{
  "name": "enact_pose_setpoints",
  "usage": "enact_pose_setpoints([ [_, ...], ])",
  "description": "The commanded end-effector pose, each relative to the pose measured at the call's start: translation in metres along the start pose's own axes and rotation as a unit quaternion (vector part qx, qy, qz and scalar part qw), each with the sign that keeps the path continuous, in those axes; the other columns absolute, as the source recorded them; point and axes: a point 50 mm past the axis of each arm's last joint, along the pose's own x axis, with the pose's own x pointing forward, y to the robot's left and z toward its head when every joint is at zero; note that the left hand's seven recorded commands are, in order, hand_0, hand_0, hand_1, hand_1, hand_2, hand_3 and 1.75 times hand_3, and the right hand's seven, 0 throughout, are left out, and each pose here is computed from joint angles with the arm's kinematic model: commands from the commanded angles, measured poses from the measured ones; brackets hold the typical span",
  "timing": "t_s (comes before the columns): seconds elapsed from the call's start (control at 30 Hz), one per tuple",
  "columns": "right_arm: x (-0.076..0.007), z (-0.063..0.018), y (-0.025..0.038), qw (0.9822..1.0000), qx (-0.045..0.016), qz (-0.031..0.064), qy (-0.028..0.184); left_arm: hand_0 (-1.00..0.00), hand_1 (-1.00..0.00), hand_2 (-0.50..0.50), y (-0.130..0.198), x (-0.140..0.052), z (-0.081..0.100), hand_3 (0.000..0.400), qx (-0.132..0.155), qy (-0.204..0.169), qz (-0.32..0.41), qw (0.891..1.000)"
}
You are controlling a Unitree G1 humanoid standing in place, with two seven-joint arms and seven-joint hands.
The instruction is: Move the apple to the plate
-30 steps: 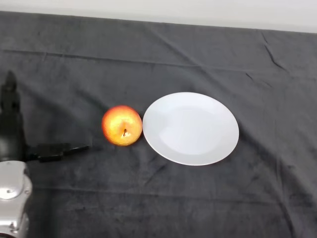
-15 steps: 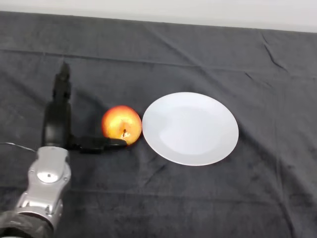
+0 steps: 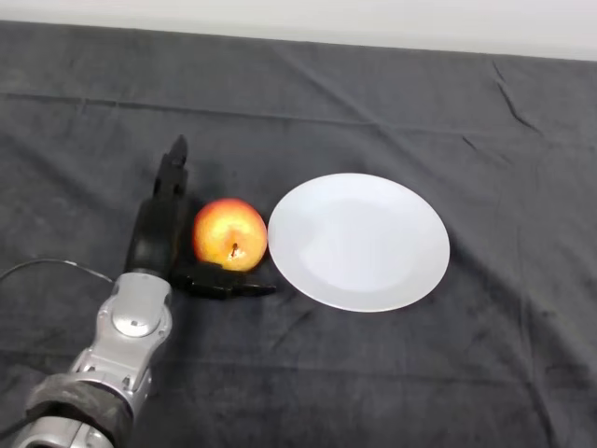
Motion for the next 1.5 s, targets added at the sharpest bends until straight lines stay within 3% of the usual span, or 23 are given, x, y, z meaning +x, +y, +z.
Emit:
enact_pose_setpoints([
  [0.03,-0.1008,-0.0685,-0.0084,0.9764,0.0245,-0.0371,0.211,0.0,0.0,0.0,-0.009,0.013,0.019,0.0,0.006,-0.026,-0.018,0.999],
  [0.3,-0.1009,-0.0685,-0.0084,0.9764,0.0246,-0.0371,0.211,0.0,0.0,0.0,-0.014,0.015,0.019,0.0,0.012,-0.024,-0.033,0.999],
  [0.33,-0.1009,-0.0685,-0.0084,0.9764,0.0246,-0.0371,0.211,0.0,-0.21,0.1,-0.014,0.015,0.019,0.083,0.012,-0.024,-0.034,0.999],
  [0.37,-0.1009,-0.0685,-0.0084,0.9764,0.0246,-0.0371,0.211,-0.3,-0.74,0.22,-0.014,0.015,0.019,0.295,0.013,-0.024,-0.035,0.999],
  [0.4,-0.1009,-0.0685,-0.0084,0.9764,0.0246,-0.0371,0.211,-0.81,-1.0,0.09,-0.014,0.015,0.019,0.4,0.014,-0.024,-0.035,0.999],
  [0.43,-0.1009,-0.0685,-0.0084,0.9764,0.0246,-0.0371,0.211,-1.0,-1.0,0.0,-0.014,0.015,0.019,0.4,0.014,-0.025,-0.036,0.999],
  [1.0,-0.1009,-0.0685,-0.0084,0.9764,0.0247,-0.0372,0.211,-1.0,-1.0,0.0,-0.007,0.015,0.022,0.4,0.027,-0.051,-0.032,0.998],
  [1.5,-0.1009,-0.0685,-0.0084,0.9764,0.0247,-0.0372,0.211,-1.0,-1.0,0.0,0.013,0.026,0.053,0.4,0.031,-0.1,-0.016,0.994],
])
